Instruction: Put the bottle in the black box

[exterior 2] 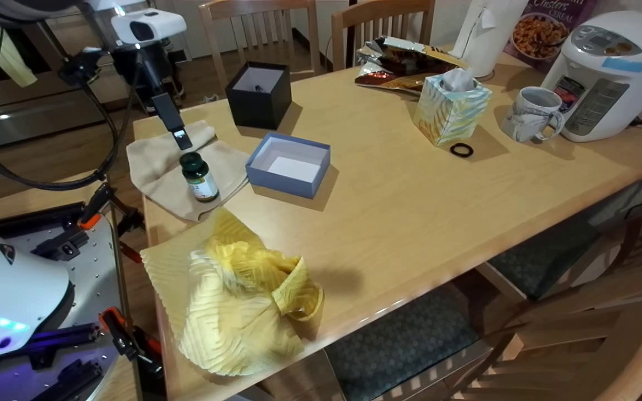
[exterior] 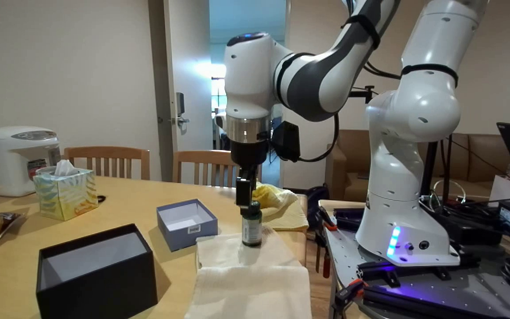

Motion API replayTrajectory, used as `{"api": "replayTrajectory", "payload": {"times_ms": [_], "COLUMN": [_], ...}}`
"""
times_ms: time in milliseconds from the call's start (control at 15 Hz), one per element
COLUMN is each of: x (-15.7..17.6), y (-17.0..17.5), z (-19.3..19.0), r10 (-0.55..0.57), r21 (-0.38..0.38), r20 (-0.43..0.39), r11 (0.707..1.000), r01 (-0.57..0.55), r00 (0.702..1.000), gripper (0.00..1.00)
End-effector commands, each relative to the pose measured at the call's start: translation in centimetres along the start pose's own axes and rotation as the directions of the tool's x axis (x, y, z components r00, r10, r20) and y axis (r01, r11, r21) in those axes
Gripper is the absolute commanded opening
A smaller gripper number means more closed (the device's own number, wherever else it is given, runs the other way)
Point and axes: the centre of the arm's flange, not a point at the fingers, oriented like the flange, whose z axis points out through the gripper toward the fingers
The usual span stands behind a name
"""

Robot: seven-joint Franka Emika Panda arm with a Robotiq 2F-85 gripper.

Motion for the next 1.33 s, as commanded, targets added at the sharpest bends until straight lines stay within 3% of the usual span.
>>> {"api": "replayTrajectory", "payload": {"times_ms": [0, 333, 600, 800, 933, 1267], "x": [-0.3, -0.5, -0.3, -0.1, -0.1, -0.3], "y": [1.2, 3.2, 4.9, 5.4, 5.6, 5.9], "z": [-0.8, 1.6, 3.6, 4.6, 5.0, 5.3], "r10": [0.076, 0.112, 0.124, 0.058, 0.016, -0.015], "r21": [-0.064, -0.006, 0.091, 0.209, 0.273, 0.337], "r20": [-0.022, 0.071, 0.163, 0.239, 0.266, 0.287], "r11": [0.995, 0.994, 0.986, 0.972, 0.958, 0.938], "r01": [-0.078, -0.111, -0.140, -0.109, -0.091, -0.086], "r00": [0.997, 0.991, 0.979, 0.969, 0.964, 0.958], "gripper": [1.00, 1.00, 1.00, 1.00, 0.72, 0.39]}}
